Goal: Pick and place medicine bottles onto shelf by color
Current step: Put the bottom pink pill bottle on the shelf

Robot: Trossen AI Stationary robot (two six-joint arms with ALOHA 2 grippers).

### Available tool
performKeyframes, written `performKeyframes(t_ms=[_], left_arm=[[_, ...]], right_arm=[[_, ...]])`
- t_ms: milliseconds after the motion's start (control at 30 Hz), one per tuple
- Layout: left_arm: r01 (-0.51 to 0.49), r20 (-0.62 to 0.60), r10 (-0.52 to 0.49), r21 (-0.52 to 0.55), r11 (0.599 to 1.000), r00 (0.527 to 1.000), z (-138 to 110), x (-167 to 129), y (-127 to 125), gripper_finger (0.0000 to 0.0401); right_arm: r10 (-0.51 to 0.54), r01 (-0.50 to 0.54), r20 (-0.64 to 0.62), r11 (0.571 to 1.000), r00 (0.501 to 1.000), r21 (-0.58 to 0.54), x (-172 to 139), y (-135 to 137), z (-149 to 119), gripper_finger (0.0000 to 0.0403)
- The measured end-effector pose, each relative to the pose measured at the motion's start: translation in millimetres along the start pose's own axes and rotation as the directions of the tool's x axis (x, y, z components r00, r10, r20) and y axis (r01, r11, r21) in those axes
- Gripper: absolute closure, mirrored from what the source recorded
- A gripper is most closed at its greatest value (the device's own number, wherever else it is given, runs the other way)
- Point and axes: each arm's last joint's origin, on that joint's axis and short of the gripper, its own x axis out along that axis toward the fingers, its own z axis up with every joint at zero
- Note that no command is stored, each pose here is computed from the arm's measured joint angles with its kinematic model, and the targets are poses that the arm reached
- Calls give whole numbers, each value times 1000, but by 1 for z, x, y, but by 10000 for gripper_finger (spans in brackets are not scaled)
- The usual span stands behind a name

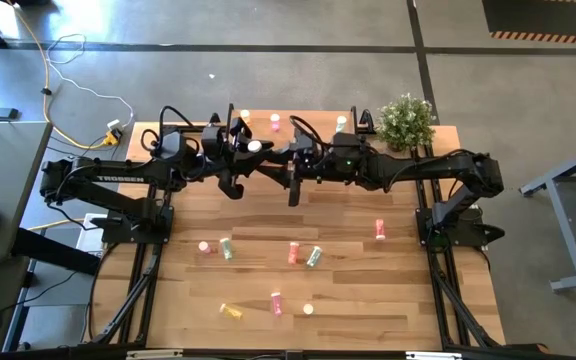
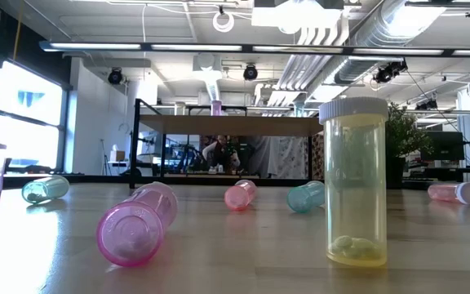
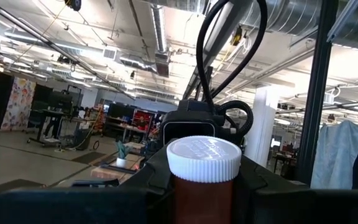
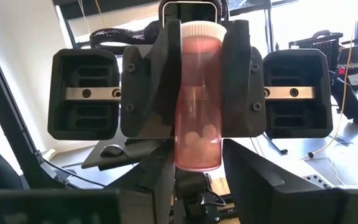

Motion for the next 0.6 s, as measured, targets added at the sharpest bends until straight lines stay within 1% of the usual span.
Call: performKeyframes(t_ms=[233,367,600], left_arm=[[-1,-2,1,0,1000,1000,0,0,0,329],[-2,-5,2,0,1000,1000,0,0,0,321],[-1,-5,1,0,1000,1000,0,0,0,315]], right_arm=[[3,-3,-2,1000,1000,0,0,0,0,302],[2,-2,-4,1000,1000,0,0,0,0,317],[3,-3,-4,1000,1000,0,0,0,0,315]])
